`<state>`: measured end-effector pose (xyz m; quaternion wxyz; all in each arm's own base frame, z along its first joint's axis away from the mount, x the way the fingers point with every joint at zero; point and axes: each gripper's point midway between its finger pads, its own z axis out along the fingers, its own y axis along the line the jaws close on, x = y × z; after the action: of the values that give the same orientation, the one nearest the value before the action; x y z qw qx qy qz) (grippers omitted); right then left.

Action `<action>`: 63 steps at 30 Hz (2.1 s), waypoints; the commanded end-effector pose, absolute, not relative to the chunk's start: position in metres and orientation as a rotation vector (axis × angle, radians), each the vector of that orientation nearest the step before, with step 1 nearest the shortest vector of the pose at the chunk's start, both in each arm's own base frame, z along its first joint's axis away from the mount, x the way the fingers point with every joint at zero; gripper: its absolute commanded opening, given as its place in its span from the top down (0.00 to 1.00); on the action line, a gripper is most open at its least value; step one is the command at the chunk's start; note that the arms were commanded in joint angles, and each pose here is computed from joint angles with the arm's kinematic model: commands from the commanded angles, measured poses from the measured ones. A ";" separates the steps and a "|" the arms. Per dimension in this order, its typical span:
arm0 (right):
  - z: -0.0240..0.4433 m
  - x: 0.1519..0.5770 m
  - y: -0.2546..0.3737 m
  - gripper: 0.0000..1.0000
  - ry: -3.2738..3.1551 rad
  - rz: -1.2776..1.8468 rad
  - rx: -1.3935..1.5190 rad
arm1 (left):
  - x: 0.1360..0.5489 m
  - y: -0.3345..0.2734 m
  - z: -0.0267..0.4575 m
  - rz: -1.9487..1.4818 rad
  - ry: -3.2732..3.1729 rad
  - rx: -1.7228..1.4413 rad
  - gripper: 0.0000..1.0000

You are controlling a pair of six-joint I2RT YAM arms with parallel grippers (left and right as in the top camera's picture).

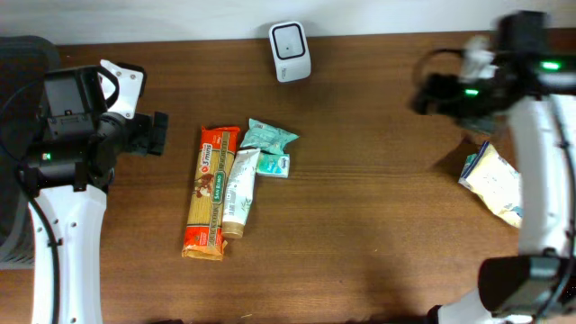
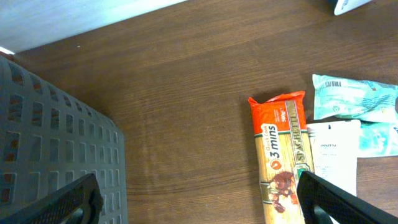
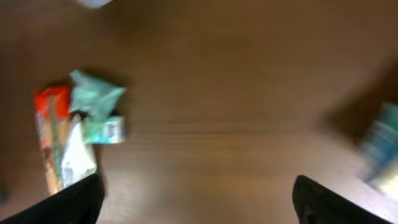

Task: Scan the item barcode
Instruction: 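Carry the snack bag right and release it on the table, then reach the right gripper to the small green tissue box by the toothpaste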

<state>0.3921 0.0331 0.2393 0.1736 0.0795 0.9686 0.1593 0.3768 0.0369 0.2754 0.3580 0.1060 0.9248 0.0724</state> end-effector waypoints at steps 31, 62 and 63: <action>0.013 0.363 0.314 0.73 3.028 0.373 -0.510 | 0.378 0.036 0.279 0.185 2.373 0.293 0.01; 0.014 0.346 0.303 0.96 3.147 0.235 -0.197 | 0.378 0.036 0.279 0.185 2.373 0.293 0.01; 0.014 0.334 0.296 0.96 3.196 0.209 -0.265 | 0.378 0.036 0.279 0.185 2.373 0.293 0.01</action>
<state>0.3532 0.2978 0.0176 0.0091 -0.0460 0.9973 0.0570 0.3768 0.0369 0.2754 0.3580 0.1060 0.9248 0.0724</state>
